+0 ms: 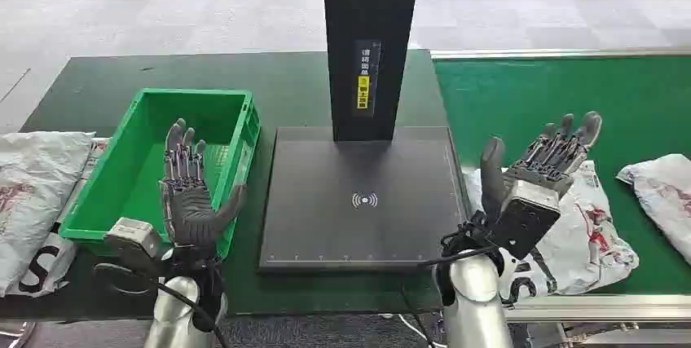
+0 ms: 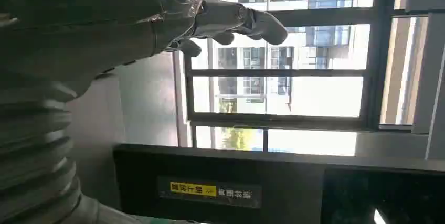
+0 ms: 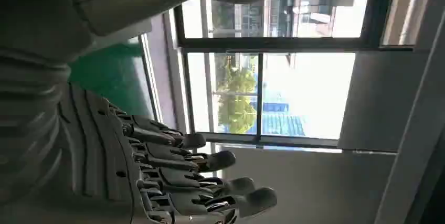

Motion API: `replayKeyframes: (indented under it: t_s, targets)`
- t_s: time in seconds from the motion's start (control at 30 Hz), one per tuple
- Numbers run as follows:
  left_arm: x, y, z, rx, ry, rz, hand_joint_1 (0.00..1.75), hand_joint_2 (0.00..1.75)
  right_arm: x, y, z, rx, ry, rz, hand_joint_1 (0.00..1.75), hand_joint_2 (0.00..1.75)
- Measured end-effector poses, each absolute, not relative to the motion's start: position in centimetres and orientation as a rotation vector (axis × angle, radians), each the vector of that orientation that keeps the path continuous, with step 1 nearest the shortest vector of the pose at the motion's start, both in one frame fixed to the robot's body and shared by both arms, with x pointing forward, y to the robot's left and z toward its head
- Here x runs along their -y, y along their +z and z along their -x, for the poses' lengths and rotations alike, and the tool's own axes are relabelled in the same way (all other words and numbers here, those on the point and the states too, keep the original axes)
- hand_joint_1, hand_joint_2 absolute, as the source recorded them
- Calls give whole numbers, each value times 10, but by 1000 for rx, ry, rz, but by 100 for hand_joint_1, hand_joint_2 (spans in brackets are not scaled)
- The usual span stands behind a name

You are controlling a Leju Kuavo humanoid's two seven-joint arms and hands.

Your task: Moved the parcel from conveyor to table for the left to box.

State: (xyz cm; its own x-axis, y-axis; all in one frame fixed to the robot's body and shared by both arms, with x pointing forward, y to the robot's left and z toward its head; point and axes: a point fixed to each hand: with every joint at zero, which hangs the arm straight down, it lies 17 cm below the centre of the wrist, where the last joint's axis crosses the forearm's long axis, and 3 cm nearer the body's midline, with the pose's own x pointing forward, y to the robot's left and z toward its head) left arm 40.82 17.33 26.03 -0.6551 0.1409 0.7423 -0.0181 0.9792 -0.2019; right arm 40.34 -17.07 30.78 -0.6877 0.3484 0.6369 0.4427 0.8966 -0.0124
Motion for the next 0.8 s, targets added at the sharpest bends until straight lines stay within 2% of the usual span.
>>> replayKeyframes:
  t_s: [0.1,0.4,0.8]
  targets:
    - [-173,260,-409,2272,242,85,0,175,166,292,-412,2349,-166,516,0,175]
    - [-175,258,-409,2268,247,56,0,175,148,155,-457,1960,89,483,0,175]
    - [-177,256,-409,2262,252,31,0,175,144,117,-463,1859,140,474,0,175]
